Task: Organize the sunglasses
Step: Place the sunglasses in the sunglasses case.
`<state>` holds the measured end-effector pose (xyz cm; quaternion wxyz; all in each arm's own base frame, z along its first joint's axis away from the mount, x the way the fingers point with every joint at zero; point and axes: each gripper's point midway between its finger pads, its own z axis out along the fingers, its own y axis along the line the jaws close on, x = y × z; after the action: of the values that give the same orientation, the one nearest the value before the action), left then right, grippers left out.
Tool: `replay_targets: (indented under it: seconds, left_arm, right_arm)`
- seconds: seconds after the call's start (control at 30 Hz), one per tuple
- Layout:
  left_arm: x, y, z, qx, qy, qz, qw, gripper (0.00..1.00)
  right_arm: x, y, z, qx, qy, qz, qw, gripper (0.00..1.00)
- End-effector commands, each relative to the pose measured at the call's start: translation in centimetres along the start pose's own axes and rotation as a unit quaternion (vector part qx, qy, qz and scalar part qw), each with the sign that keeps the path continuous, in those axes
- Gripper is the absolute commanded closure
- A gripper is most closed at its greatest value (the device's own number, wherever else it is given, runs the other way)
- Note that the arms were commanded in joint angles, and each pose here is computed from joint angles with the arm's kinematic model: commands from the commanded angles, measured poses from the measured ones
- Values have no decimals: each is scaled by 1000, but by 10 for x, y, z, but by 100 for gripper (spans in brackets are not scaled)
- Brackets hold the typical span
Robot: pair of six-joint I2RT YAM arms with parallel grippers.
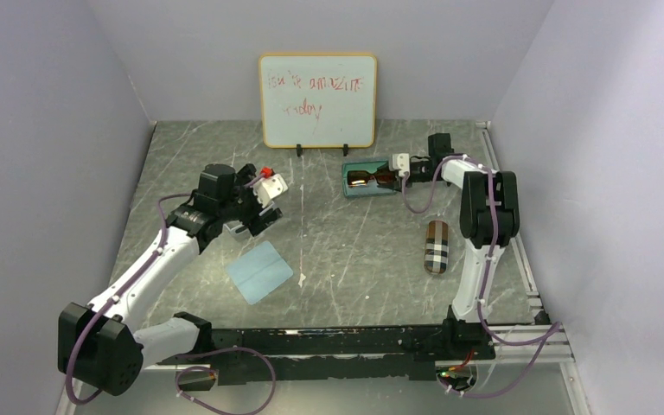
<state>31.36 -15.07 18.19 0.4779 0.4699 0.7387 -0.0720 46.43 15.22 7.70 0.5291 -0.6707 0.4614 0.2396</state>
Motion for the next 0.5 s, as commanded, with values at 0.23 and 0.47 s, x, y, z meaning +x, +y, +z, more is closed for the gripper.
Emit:
replay_targets:
  seconds: [0.23, 0.47]
  left_arm:
    - [-9, 2, 3, 6, -20, -6, 1000, 4]
    - [-8, 2, 5, 9, -17, -8, 1000, 4]
  right_arm:
    - [-9, 0, 11, -19, -43, -23, 999, 66]
    - [-3, 5, 21, -31, -41, -22, 998, 65]
